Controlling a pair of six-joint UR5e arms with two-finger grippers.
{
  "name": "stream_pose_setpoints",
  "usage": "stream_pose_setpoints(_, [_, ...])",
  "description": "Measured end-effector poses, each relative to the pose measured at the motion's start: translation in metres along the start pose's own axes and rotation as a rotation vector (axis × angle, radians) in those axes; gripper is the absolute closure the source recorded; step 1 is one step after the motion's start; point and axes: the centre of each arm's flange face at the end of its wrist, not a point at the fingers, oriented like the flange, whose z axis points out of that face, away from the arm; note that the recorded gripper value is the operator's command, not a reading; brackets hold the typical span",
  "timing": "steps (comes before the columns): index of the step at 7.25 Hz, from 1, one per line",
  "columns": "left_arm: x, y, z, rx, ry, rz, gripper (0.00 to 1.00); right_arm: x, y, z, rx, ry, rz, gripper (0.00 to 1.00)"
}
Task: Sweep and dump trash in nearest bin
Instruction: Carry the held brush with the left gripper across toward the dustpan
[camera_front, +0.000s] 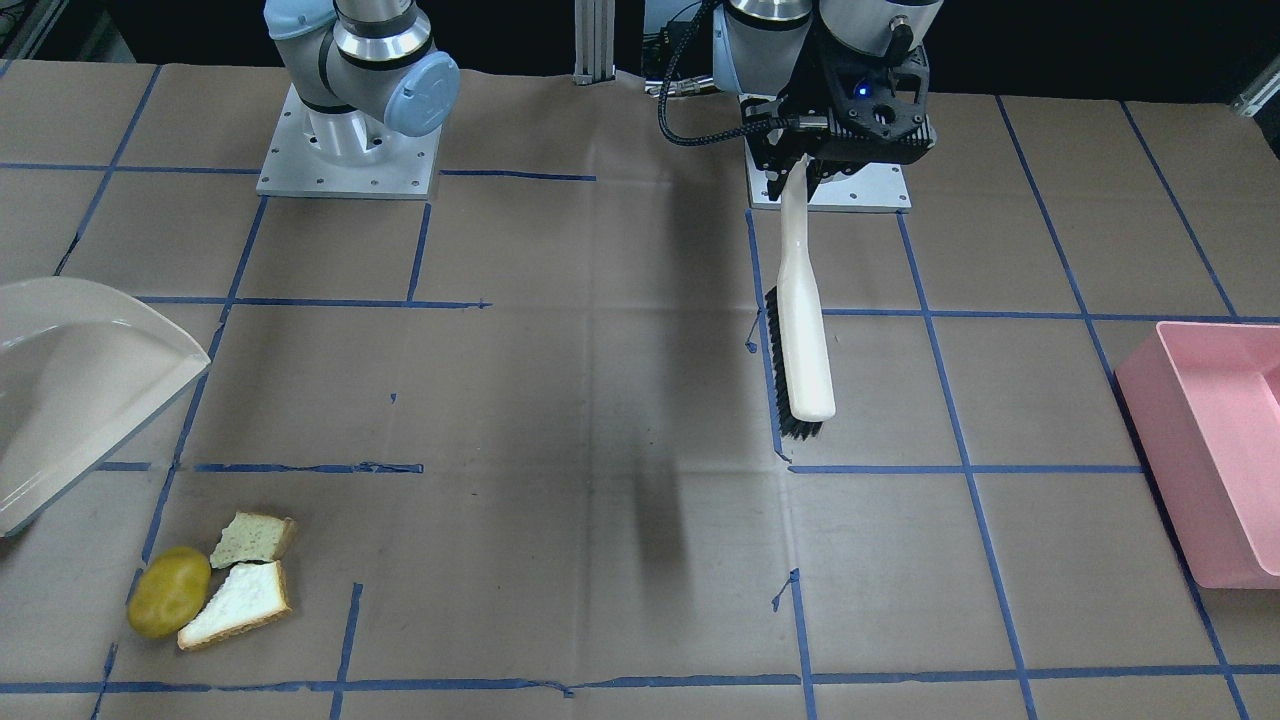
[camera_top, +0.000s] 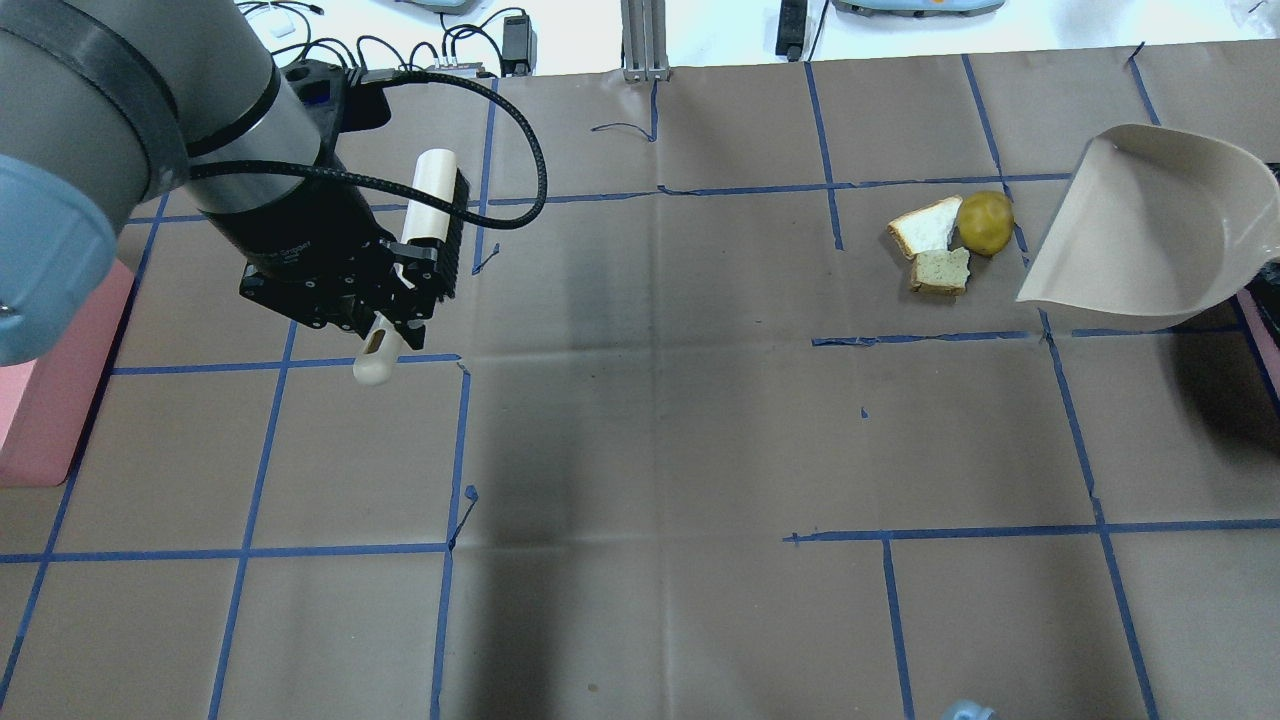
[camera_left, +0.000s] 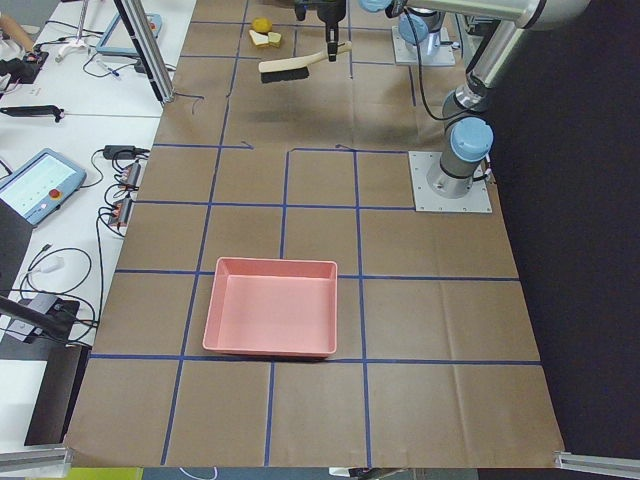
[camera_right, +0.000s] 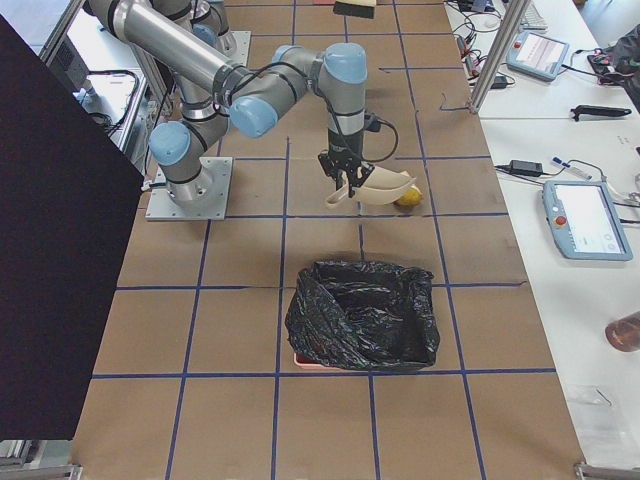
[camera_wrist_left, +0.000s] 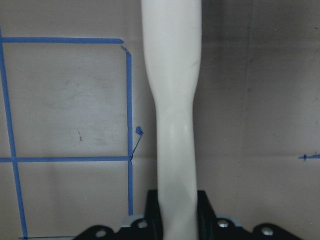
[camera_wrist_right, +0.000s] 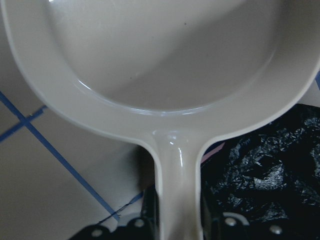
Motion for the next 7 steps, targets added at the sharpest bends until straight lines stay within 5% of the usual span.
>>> stream_pose_setpoints(2, [0.006, 0.002, 0.001, 0.000, -0.002, 0.009, 1.00, 0.021, 0.026, 0.029, -0.006, 0.018, -0.093, 0.98])
stream_pose_setpoints(7, [0.079, -0.031, 0.037, 0.066, 0.040, 0.017, 1.00, 0.077, 0.027, 0.118, 0.003, 0.052, -0.232, 0.99])
